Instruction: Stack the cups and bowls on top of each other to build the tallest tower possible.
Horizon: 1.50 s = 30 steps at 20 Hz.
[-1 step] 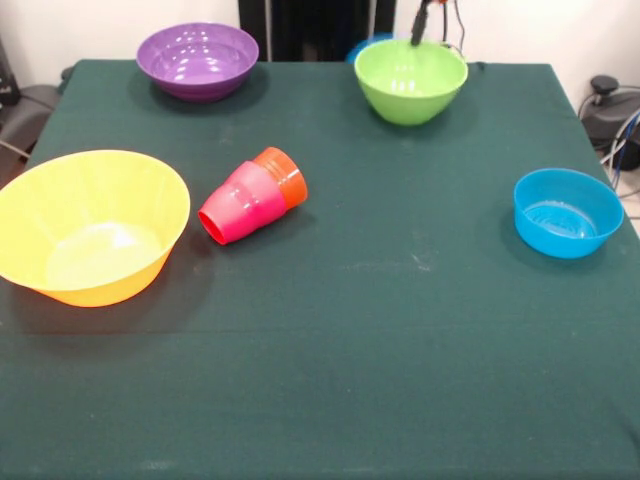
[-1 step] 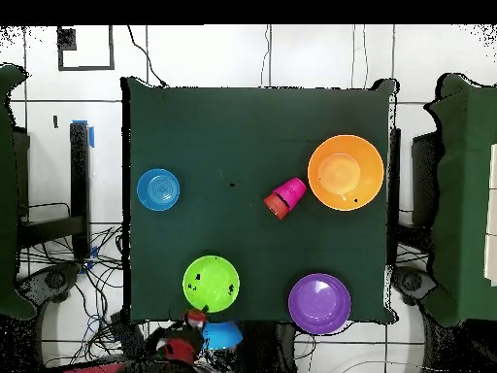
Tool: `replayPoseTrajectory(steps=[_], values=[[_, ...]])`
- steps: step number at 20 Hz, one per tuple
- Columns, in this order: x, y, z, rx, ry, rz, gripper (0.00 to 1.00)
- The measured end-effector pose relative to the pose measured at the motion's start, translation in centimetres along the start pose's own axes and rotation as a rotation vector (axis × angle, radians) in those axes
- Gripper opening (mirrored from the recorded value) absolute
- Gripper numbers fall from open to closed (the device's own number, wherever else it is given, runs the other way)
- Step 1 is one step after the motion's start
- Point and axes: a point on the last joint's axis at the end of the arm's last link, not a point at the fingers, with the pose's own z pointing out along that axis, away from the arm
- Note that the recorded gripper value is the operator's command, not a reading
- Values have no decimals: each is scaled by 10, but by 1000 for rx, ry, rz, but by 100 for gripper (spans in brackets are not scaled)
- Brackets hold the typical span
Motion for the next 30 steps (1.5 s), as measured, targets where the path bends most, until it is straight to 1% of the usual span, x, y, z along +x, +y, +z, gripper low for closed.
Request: replayPoseTrajectory(steps=[1, 3, 4, 5, 6, 7, 8, 9, 11, 12, 15, 17, 18, 19, 20, 21, 22, 23, 24, 25, 27, 29, 30], values=[[1, -21, -4, 1, 2, -18, 100], [1, -41, -7, 2, 6, -42, 100], [1, -54, -10, 1, 7, -59, 100], [0, -74, -14, 0, 10, -92, 100], [-1, -88, -17, -2, 10, -118, 100], [3, -107, -20, -77, 35, -177, 100], [6, -112, -21, -123, 53, -203, 100], [8, -115, -22, -146, 60, -215, 100], [17, -129, -29, -287, 122, -290, 100], [21, -134, -33, -338, 154, -318, 100], [49, -160, -53, -568, 331, -421, 100], [60, -173, -62, -656, 410, -460, 100], [66, -184, -69, -709, 465, -490, 100], [70, -192, -73, -739, 499, -509, 100], [75, -206, -79, -774, 553, -536, 100], [77, -213, -82, -787, 578, -550, 100], [80, -230, -88, -811, 636, -582, 100], [81, -237, -90, -818, 660, -596, 100], [81, -247, -94, -824, 692, -616, 100], [81, -265, -99, -831, 750, -650, 100], [79, -289, -106, -833, 830, -693, 100], [76, -313, -114, -832, 922, -728, 100], [74, -332, -120, -828, 997, -744, 100]])
